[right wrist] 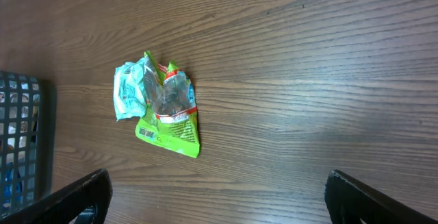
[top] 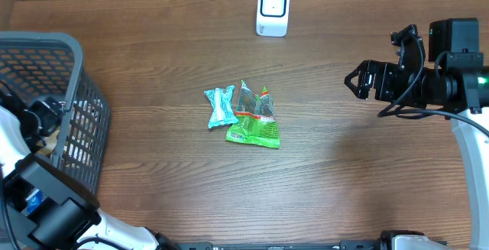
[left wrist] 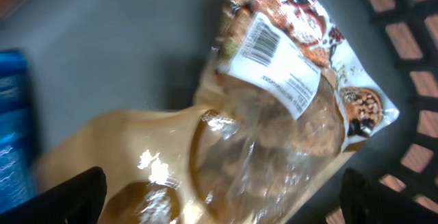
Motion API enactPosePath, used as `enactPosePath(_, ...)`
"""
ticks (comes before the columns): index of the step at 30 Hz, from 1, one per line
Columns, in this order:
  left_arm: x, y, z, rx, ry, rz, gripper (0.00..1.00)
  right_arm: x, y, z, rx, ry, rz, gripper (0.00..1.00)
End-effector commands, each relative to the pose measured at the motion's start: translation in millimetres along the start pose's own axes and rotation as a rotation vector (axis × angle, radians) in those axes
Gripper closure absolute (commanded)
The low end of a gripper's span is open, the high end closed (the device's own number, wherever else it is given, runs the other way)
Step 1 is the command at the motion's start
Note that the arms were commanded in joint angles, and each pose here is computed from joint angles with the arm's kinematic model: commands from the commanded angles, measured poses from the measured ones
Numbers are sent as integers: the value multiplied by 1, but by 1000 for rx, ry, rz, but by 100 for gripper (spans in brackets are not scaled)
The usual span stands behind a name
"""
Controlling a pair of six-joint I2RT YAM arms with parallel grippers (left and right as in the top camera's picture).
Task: Scan the item barcode
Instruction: 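Reach the left gripper into the basket and grasp the dried mushroom bag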
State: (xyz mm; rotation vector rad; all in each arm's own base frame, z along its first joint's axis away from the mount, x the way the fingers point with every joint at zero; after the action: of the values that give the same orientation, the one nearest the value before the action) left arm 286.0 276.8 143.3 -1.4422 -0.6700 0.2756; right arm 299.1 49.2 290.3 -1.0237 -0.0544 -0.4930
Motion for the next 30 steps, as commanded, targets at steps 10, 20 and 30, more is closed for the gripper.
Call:
enactPosePath(10,-41,63,-29,-63,123,29,0,1,-3,3,6,-13,-6,0)
enactPosePath(20,-53,66,-29,-64,72,81,96,0,-3,2,3,-10,-1,0)
enactPosePath(30,2,-14,-29,-72,-32,23,96,0,-3,2,3,-10,0,0)
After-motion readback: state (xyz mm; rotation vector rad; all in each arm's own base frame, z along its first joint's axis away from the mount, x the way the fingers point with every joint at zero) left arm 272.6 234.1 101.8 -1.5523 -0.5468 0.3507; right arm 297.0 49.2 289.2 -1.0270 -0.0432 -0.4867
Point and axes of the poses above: each gripper's point midway between its finger pads, its own y axis out along the fingers, its own z axis along the line the jaws close on, x = y × z, the point moved 5 cm from there along -y, back along the fingers, and after that the axes turned 15 degrees about y, right-handed, at the moved point
